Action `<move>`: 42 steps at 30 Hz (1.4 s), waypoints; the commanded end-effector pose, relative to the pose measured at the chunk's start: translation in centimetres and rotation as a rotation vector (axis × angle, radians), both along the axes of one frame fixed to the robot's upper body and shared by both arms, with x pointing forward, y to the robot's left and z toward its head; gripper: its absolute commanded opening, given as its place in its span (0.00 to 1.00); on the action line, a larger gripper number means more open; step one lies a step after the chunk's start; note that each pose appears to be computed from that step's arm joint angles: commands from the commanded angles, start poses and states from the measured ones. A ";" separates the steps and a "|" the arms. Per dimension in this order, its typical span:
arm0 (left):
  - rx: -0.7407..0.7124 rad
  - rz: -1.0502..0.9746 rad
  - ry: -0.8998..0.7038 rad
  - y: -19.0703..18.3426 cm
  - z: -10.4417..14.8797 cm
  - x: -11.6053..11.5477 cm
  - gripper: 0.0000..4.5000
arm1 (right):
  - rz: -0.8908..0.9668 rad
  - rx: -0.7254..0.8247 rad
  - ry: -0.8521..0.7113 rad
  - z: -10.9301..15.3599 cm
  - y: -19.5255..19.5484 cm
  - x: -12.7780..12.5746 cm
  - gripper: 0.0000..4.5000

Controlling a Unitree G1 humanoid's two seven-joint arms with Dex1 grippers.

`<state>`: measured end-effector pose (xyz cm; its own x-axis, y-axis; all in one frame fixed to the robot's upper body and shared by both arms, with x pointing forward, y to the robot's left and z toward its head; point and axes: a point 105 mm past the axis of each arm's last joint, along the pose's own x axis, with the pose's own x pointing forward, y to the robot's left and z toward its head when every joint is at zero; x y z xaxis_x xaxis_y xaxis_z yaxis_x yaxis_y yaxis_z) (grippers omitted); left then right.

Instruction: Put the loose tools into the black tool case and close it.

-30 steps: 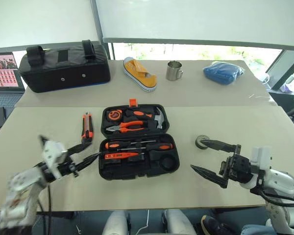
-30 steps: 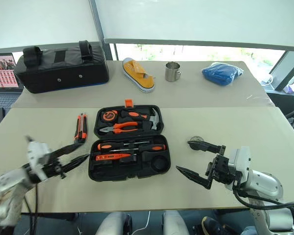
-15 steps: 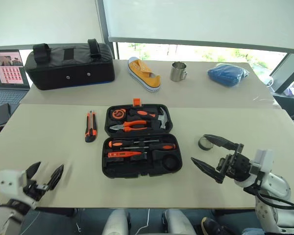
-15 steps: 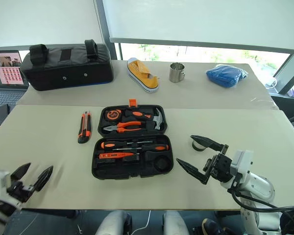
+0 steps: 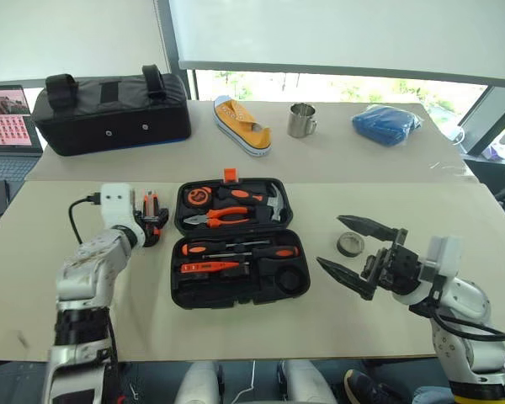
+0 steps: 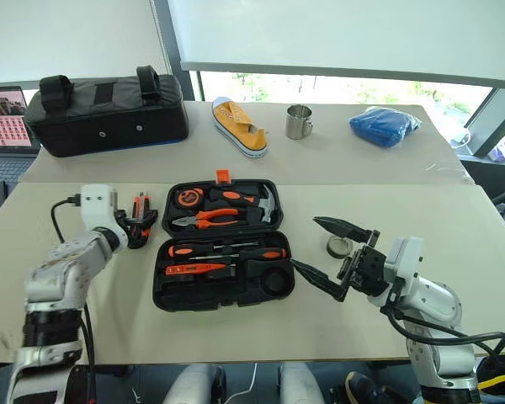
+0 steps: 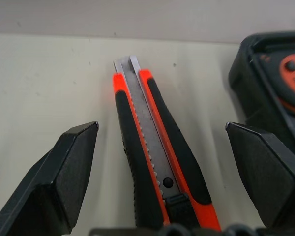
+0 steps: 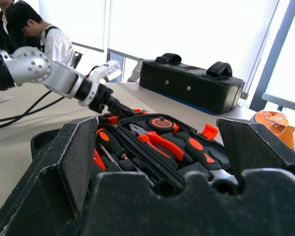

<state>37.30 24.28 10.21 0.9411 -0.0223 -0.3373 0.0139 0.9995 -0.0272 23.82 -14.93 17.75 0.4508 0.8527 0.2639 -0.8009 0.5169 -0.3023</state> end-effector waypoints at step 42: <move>0.404 -1.481 0.204 -11.0 2.9 -11.4 0.39 | -0.001 -0.084 0.075 -0.5 -1.5 -2.6 1.00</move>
